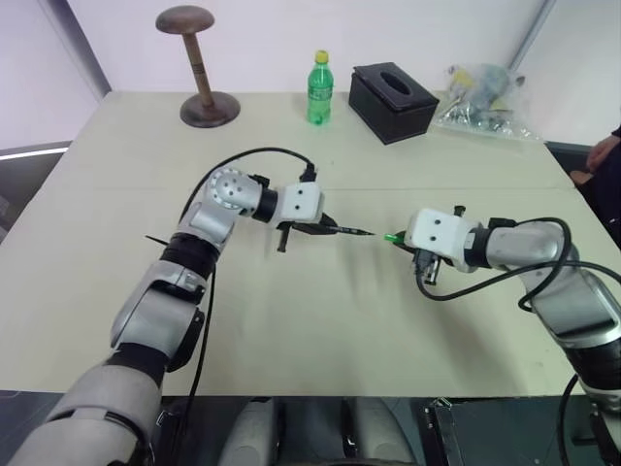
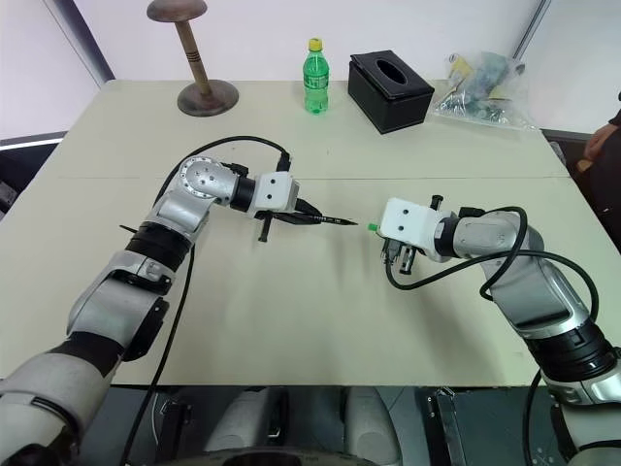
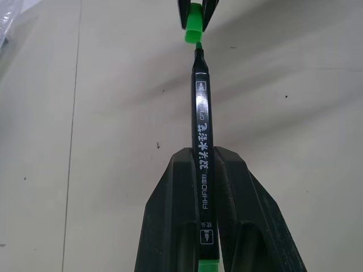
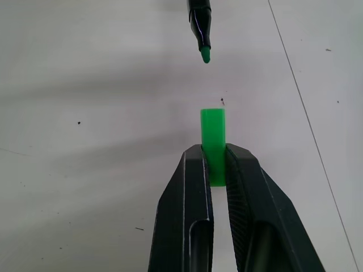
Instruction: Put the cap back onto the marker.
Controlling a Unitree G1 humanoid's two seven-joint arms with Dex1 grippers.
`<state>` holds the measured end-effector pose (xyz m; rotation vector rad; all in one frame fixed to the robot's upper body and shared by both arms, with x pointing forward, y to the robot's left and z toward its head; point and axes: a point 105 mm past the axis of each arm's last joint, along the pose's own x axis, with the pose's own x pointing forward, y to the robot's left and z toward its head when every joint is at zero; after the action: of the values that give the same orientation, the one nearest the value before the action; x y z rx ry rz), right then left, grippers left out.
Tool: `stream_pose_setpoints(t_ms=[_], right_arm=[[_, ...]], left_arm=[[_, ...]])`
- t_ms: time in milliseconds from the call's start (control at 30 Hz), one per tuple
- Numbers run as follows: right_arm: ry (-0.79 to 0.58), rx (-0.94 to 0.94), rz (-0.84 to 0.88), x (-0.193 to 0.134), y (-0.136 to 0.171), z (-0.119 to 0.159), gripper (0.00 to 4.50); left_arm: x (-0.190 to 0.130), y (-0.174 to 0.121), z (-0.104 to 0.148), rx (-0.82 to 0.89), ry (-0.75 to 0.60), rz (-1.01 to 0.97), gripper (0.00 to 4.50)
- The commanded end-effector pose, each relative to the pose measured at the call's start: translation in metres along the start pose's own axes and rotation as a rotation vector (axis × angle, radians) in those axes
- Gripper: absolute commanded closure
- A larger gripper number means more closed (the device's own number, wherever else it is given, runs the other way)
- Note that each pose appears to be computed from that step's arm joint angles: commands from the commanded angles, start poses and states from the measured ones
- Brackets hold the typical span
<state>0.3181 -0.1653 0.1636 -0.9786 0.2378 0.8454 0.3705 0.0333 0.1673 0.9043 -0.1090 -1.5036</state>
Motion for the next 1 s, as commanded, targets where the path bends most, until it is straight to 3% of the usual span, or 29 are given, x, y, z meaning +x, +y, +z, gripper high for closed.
stream_pose_setpoints(t_ms=[33,1000], right_arm=[[-0.033,-0.029,-0.033,-0.007,-0.006,0.012,4.39],[-0.065,-0.036,-0.032,-0.004,-0.006,0.028,4.39]], left_arm=[[-0.001,0.007,0.011,0.04,-0.029,0.025,4.5],[0.005,0.006,0.009,0.042,-0.024,0.021,4.5]])
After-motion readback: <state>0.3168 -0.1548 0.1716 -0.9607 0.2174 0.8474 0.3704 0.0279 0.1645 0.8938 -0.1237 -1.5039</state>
